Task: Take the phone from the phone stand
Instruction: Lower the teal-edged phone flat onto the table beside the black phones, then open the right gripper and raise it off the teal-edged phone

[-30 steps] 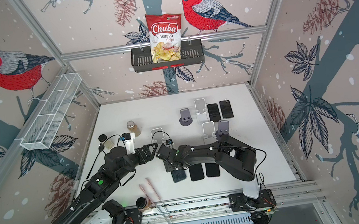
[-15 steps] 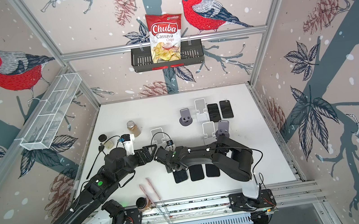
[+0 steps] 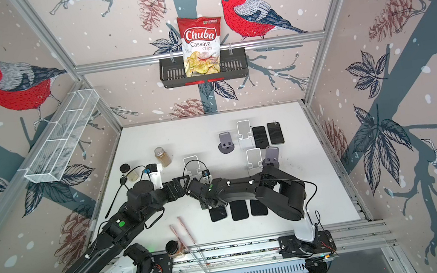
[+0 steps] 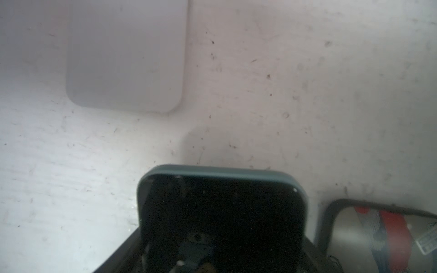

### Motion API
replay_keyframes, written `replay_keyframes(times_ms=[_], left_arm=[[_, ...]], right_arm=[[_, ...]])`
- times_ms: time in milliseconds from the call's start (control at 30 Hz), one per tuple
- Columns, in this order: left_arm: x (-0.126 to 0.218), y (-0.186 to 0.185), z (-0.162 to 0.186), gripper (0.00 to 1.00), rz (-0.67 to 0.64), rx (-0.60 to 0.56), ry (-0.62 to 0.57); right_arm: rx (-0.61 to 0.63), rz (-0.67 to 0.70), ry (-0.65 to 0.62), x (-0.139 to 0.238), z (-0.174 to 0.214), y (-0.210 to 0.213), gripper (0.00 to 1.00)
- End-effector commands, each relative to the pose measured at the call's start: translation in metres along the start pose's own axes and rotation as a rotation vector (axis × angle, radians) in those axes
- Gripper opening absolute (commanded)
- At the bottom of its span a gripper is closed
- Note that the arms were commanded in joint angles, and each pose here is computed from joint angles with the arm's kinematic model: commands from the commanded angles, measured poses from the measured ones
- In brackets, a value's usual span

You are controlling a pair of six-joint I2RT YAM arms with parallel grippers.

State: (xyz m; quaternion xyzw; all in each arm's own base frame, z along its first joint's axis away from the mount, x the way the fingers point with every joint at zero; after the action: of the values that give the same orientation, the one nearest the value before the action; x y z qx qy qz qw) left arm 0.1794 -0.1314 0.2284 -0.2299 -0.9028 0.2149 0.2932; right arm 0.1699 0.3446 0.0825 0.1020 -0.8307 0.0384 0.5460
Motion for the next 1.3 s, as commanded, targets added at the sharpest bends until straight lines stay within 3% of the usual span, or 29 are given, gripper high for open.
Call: replay_keyframes(times_ms=[0, 567, 833, 1267], left_arm=[[-0.001, -0.007, -0.003, 0.96, 0.057, -0.016, -0.013], [-0.001, -0.006, -0.004, 0.96, 0.046, -0.025, -0.006], [-0.009, 0.002, -0.006, 0.97, -0.103, -0.047, 0.060], [-0.025, -0.001, -0.020, 0.96, -0.185, -0.086, 0.091]], right_arm=[[0.030, 0.068, 0.103, -0.009, 0.020, -0.013, 0.79], [0.023, 0.064, 0.096, -0.006, 0.022, -0.018, 0.80], [0.054, 0.023, 0.061, 0.002, 0.011, -0.011, 0.83], [0.062, -0.081, -0.085, 0.037, -0.019, -0.007, 0.90]])
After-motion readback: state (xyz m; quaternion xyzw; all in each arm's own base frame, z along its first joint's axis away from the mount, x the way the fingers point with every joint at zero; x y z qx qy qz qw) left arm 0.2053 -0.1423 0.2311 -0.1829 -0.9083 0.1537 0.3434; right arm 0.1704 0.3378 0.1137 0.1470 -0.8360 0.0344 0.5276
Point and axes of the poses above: each gripper's point midway between its finger pads, its own x axis back along the fingers, its own y axis along the line the jaws close on, z = x × y, the point moved 8 cm from there along x, back along the fingers, and after that the axes turned 7 degrees about -x, right-handed, at the moved point
